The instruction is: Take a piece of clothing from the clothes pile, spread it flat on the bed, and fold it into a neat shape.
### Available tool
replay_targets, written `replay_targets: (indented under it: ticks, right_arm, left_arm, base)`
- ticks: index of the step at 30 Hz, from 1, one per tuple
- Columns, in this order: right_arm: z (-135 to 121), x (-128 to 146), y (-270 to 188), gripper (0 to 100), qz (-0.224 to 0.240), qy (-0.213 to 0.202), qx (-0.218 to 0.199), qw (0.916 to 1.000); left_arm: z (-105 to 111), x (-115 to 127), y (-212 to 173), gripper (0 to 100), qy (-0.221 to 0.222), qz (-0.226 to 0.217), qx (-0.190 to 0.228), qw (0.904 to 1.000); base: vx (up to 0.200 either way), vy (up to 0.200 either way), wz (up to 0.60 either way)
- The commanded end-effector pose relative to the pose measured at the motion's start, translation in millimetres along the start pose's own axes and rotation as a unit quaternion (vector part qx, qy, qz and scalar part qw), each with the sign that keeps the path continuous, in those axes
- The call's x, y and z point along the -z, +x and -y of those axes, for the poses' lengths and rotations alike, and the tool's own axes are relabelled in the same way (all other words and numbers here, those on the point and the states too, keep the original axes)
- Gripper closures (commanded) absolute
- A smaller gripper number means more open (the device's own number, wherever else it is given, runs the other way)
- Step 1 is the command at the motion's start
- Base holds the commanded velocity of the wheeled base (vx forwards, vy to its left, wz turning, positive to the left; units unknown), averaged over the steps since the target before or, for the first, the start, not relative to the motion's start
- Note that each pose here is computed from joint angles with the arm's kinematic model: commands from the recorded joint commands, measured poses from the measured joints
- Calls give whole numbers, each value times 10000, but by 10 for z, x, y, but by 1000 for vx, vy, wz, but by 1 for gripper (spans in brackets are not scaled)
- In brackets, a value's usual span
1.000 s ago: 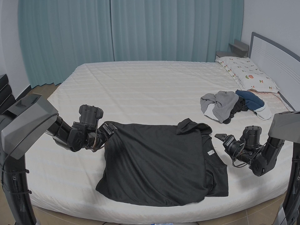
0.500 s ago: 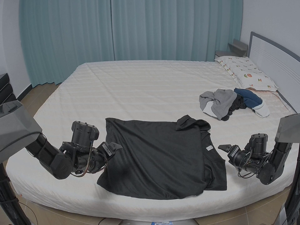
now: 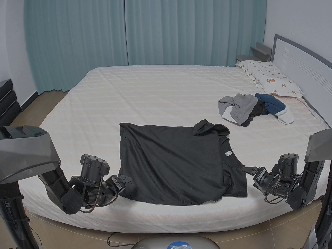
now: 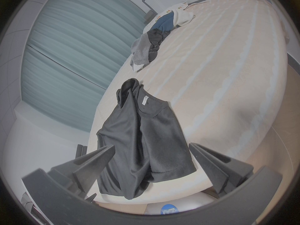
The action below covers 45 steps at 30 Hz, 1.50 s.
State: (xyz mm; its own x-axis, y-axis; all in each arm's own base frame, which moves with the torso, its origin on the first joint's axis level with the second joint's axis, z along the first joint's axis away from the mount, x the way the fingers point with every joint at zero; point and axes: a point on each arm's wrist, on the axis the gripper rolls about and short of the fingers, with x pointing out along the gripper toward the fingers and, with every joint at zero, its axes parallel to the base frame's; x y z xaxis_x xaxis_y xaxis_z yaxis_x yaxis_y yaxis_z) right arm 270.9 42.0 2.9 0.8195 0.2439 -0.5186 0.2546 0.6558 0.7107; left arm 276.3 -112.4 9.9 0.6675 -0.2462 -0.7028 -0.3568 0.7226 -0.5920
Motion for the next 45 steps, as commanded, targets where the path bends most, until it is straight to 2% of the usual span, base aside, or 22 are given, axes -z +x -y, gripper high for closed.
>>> replay_targets:
  ticks: [1,5,10,24,45]
  right_arm:
    - [26,21,12,0,-47,13,45,10000]
    - [28,34,10,0,-78,8,51,10000]
    - [13,39,3,0,-74,0,27,10000]
    - [16,40,12,0,85,-16,-177,9998]
    - [7,22,11,0,138,-9,-224,9997]
  left_arm:
    - [-113,36,136,0,-26,6,-293,9996]
    - [-158,-2,217,0,-85,281,-417,9987]
    - [-178,-80,260,0,-190,471,-298,9983]
    - [-110,-243,370,0,-469,702,-130,9963]
    - [-129,-185,462,0,-312,710,-297,9965]
  base:
    - [0,0,0]
    - [0,0,0]
    - [0,0,0]
    - [0,0,0]
    - [0,0,0]
